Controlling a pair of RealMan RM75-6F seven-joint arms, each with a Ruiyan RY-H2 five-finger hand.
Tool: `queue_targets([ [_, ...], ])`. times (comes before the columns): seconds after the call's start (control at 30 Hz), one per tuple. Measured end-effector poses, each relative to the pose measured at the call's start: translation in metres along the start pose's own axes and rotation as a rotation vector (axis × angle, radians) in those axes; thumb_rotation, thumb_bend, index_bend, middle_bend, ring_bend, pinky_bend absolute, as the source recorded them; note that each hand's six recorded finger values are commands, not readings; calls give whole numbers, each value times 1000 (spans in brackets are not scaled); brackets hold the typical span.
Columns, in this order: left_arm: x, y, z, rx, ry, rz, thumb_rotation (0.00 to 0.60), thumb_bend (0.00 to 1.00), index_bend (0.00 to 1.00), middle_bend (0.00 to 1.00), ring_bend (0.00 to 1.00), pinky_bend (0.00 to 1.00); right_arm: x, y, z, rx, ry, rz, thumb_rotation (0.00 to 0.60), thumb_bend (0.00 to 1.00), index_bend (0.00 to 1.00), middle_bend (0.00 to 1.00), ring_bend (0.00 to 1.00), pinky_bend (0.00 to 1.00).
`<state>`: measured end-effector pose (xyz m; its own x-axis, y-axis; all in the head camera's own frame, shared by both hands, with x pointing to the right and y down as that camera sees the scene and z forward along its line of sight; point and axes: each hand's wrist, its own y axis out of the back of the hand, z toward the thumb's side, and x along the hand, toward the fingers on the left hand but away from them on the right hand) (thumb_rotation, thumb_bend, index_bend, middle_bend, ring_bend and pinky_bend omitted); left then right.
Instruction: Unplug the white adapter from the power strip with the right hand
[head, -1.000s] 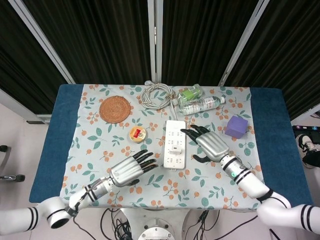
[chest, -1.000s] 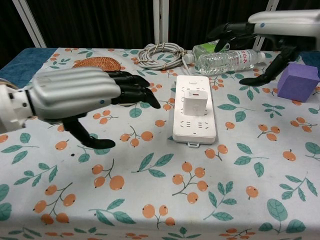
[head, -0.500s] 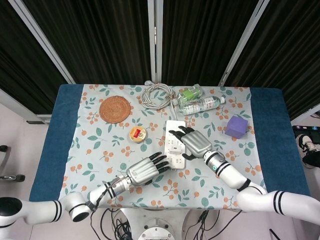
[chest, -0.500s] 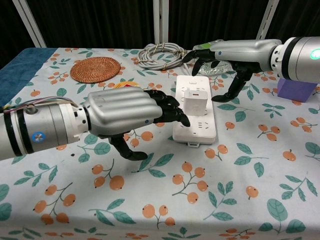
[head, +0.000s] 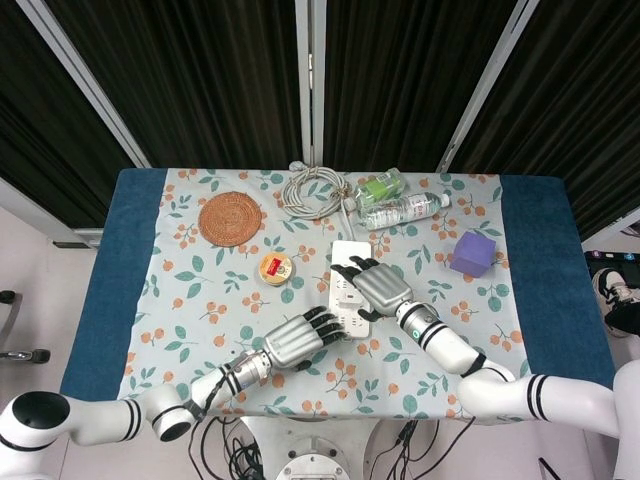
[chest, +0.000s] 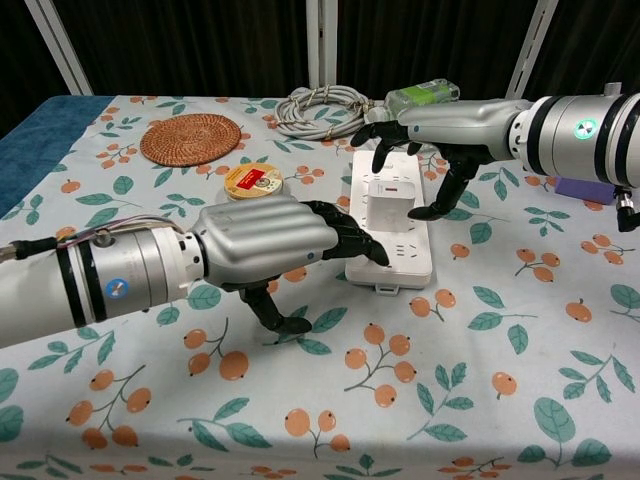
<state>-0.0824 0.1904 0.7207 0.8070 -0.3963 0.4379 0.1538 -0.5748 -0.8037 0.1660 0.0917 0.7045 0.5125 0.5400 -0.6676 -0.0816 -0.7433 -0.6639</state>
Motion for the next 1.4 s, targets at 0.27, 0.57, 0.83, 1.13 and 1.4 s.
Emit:
queue_targets([
  [0.27,4,-4,2,-15,-9,2,600,262,130,162,105,121,-9,-6,4,10,3,13,600,249,116,216,25,178],
  [0.57,5,-5,4,-21,-15,4,600,262,130,165,105,120,-26,-14,10,39,5,30,600,272,235,284,77,219],
  [0.83,5,-5,3,-30,-15,7,600,261,130,165,105,119,-32,-16,12,63,0,19,600,285,381,381,157,272],
  [1.13,7,-5,3,-32,-18,8,600,262,130,165,105,117,-28,-14,11,98,-3,-11,600,310,575,510,271,331],
  [1.4,10,-6,2,-34,-16,5,600,261,130,165,105,117,-22,-10,13,103,1,-37,600,334,694,636,404,405],
])
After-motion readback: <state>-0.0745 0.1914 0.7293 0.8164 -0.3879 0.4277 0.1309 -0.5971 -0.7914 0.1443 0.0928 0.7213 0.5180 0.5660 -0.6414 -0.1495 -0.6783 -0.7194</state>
